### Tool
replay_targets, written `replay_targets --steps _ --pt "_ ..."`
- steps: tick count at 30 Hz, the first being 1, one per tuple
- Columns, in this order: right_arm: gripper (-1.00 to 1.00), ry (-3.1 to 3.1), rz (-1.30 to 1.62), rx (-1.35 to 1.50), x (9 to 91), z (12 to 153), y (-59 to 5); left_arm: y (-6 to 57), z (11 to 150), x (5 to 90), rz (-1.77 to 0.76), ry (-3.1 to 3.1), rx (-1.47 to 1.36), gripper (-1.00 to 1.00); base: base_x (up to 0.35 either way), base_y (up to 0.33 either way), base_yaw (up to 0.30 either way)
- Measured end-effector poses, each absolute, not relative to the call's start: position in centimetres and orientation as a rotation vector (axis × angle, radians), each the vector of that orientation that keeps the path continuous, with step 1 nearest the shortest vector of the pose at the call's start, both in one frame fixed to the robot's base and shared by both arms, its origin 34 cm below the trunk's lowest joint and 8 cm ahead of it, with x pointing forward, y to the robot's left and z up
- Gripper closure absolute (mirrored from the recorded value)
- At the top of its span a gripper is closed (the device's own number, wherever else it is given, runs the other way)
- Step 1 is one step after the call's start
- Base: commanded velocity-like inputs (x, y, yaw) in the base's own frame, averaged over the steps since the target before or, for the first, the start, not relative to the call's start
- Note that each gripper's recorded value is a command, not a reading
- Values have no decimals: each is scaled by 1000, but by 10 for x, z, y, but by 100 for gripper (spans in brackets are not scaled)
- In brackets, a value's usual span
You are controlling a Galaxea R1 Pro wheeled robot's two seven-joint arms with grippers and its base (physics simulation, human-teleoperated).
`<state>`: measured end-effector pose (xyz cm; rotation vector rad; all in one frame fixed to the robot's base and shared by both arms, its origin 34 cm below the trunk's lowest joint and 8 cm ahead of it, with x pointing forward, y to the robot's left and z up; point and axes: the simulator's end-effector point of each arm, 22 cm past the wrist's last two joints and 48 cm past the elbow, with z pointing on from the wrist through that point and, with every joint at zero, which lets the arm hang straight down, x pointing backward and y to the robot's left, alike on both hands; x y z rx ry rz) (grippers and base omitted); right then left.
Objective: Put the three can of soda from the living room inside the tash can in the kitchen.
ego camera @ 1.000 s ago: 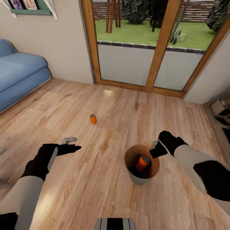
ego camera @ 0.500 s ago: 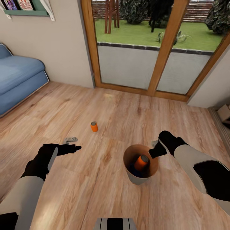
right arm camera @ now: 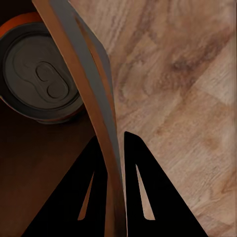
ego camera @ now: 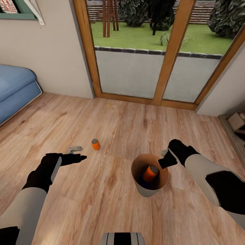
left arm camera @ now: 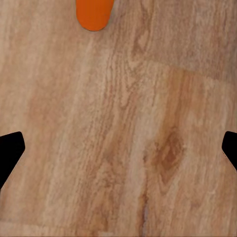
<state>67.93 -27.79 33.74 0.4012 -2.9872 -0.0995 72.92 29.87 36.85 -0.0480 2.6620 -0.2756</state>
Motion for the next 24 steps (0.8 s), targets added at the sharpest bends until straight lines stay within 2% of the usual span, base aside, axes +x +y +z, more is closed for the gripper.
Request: replay_targets --steps 12,24 --pt "100 -2985 -100 403 679 337 -277 294 368 729 -284 2662 -48 -100 41 5 0" --pt "100 -2985 -97 406 679 337 -277 293 368 729 -286 2662 -48 -100 241 133 0"
